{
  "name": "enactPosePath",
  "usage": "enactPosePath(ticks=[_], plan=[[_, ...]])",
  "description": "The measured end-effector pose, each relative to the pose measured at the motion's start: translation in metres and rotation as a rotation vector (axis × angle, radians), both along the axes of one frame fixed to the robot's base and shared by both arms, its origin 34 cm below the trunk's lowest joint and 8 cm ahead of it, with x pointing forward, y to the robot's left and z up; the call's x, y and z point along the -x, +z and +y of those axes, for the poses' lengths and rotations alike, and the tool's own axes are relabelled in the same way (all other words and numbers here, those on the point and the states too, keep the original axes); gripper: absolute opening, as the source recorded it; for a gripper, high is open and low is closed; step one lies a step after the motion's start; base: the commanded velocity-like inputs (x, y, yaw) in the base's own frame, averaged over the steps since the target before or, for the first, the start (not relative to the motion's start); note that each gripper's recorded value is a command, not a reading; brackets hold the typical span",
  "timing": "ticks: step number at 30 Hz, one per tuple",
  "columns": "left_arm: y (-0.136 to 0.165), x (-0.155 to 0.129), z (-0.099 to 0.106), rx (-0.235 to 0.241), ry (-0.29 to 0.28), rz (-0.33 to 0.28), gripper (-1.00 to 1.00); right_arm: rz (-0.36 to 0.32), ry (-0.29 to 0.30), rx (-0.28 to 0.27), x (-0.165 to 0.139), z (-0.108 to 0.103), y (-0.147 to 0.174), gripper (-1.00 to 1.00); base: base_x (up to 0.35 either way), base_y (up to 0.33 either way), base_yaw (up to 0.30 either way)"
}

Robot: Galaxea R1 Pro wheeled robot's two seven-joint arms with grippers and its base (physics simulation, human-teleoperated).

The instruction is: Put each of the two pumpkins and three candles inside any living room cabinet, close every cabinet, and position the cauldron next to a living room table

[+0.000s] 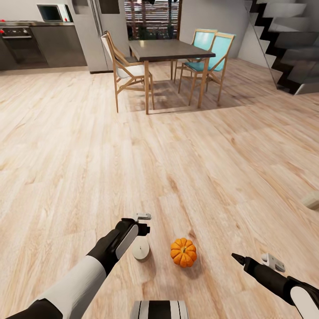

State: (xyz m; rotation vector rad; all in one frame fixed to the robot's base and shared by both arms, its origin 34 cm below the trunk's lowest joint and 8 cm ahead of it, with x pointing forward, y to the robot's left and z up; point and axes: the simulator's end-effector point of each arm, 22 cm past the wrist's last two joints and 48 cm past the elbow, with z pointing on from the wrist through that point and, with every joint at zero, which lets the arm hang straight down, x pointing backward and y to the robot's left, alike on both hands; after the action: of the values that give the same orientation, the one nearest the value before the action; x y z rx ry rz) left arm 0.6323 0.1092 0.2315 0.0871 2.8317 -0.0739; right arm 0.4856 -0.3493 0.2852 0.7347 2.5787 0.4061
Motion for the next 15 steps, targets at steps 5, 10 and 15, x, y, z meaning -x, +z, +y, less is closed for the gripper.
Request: enactPosePath(ticks=[5,10,15], plan=[[-0.011,0.005,0.0,0.0,0.001,0.018,1.0,0.02,-0.001,0.0,0.004,0.0,-0.009,1.0,0.0,0.0,0.0],[-0.014,0.005,0.001,0.0,0.003,0.019,1.0,0.024,0.0,0.0,0.005,0.0,-0.01,1.0,0.0,0.0,0.0],[-0.015,-0.002,0.003,0.005,0.023,-0.016,1.0,0.033,-0.001,0.0,0.007,0.0,-0.014,1.0,0.0,0.0,0.0]])
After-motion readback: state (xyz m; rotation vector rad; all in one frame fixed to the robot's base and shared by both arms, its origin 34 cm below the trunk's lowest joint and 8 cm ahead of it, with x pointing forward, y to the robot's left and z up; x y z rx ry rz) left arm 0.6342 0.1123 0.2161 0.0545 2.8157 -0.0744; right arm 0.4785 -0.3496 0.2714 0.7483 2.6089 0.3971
